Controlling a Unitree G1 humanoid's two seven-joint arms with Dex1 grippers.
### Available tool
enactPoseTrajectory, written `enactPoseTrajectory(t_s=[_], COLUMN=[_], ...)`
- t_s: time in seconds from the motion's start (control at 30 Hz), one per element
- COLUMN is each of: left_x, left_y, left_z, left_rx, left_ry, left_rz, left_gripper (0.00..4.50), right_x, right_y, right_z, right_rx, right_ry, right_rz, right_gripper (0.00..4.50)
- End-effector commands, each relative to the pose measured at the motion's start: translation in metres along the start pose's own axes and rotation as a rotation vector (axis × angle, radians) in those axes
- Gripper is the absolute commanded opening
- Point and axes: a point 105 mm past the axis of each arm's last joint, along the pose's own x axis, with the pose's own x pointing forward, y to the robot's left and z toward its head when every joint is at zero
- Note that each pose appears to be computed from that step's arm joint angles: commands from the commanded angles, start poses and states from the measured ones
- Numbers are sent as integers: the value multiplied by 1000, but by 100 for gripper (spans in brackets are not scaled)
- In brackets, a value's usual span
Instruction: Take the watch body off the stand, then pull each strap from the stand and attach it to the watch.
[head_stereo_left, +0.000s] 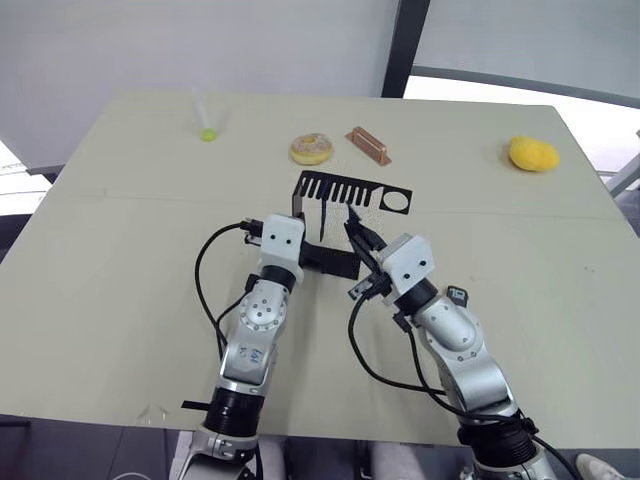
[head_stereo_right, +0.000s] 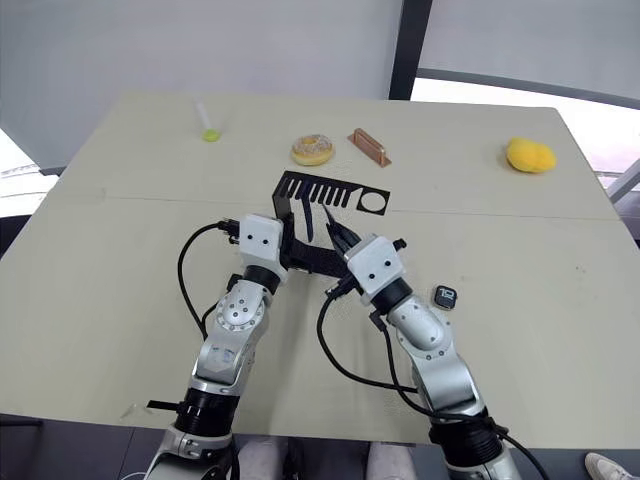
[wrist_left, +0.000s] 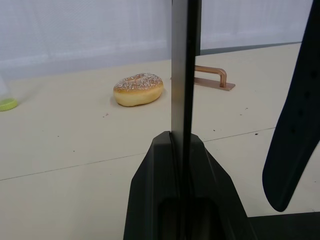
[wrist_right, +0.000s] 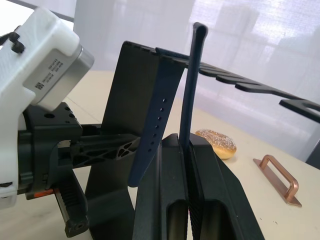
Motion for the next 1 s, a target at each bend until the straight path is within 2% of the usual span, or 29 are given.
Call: enactPoseTrajectory(t_s=[0.03, 0.1, 0.17, 0.23, 0.37, 0.4, 0.43, 0.47, 0.6, 0.7, 0.83, 0.9, 1.0], left_x=[1, 0, -2, -5, -17, -20, -23, -28, -58, -82, -106, -120, -127], left_y=[0, 0, -1, -7, -7, -4, -2, 0, 9, 11, 25, 34, 53], left_z=[9, 9, 8, 7, 8, 7, 7, 6, 6, 8, 16, 29, 42], left_rx=[-18, -33, -44, -51, -36, -31, -27, -29, -35, -50, -76, -204, -346], left_ry=[-31, -31, -28, -20, -17, -10, -4, 6, 43, 67, 92, 86, 123], left_rz=[-14, -17, -25, -48, -85, -83, -85, -92, -184, -381, -604, -748, -825], left_gripper=[0, 0, 63, 134, 342, 372, 422, 444, 444, 444, 444, 444, 444], right_x=[-7, -11, -18, -24, -33, -35, -36, -38, -51, -61, -68, -68, -75], right_y=[-3, -5, -7, -13, -20, -21, -22, -24, -24, -19, -19, -13, 12], right_z=[18, 17, 14, 10, 9, 9, 9, 8, 4, -1, -9, -6, 3], right_rx=[-6, -10, -2, 12, 18, 21, 26, 37, 165, 225, 301, 411, 477], right_ry=[-68, -59, -41, -23, -7, -4, -2, 2, 44, 84, 137, 134, 121], right_rz=[6, 6, 7, 8, 38, 49, 57, 64, 111, 181, 251, 325, 547], right_gripper=[3, 3, 0, 0, 0, 0, 0, 0, 0, 0, 0, 0, 0])
